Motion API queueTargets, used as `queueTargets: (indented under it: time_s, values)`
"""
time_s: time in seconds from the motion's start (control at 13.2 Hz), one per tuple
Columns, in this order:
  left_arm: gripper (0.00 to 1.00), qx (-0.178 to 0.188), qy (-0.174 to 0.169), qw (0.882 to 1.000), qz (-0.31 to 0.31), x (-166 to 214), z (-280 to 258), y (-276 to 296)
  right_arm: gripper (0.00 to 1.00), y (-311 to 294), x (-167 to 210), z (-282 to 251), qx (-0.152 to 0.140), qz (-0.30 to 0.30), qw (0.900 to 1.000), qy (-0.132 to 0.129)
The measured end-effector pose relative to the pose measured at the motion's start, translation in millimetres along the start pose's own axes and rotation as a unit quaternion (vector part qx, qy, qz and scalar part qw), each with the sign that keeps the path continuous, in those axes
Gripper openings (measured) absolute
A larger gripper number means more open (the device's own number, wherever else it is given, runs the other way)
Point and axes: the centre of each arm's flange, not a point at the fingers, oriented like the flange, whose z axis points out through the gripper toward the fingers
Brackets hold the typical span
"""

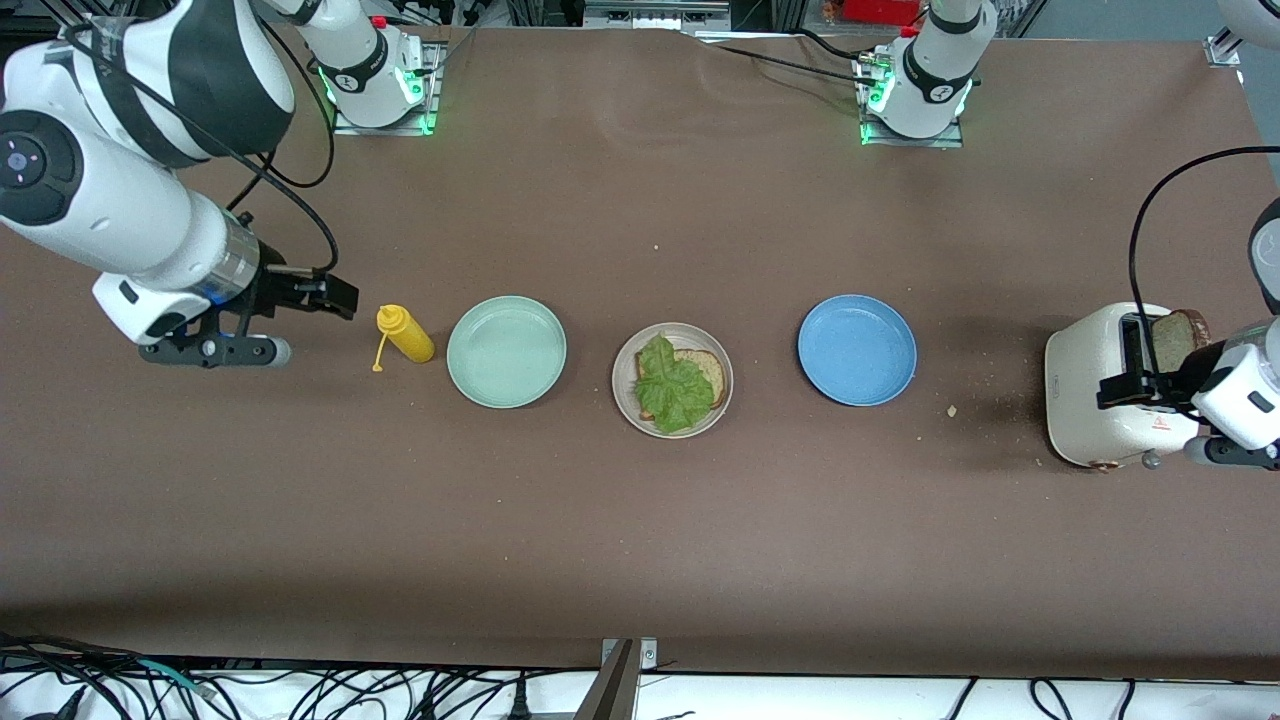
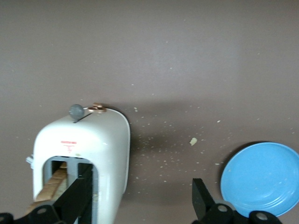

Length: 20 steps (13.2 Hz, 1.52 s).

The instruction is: Make sandwich in beige plate with both arms

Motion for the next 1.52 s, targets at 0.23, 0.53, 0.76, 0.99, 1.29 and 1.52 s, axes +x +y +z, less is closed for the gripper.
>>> queueTargets:
  time_s: [0.23, 0.53, 0.76, 0.99, 1.29, 1.52]
  values:
    - [1.00, -0.003, -0.006, 1.000, 0.013, -13, 8, -49, 1.00, 21, -13, -15, 0.022, 0.031, 0.999, 0.027]
    - [1.00, -0.014, -0.028, 0.999, 0.033, -28, 32, -81, 1.00, 99, -25, -51, 0.028, 0.010, 0.998, 0.061]
    - [1.00, -0.018, -0.035, 0.999, 0.032, -37, 40, -100, 1.00, 134, -53, -71, 0.026, 0.022, 0.998, 0.052]
    - [1.00, -0.020, -0.044, 0.998, 0.036, -41, 49, -105, 1.00, 162, -42, -62, 0.030, 0.039, 0.998, 0.030]
    - [1.00, -0.020, -0.062, 0.998, 0.028, -53, 64, -121, 1.00, 145, -34, -57, 0.026, 0.023, 0.999, 0.014]
    - [1.00, -0.025, -0.072, 0.997, 0.020, -60, 76, -130, 1.00, 146, -36, -59, 0.015, 0.022, 1.000, 0.014]
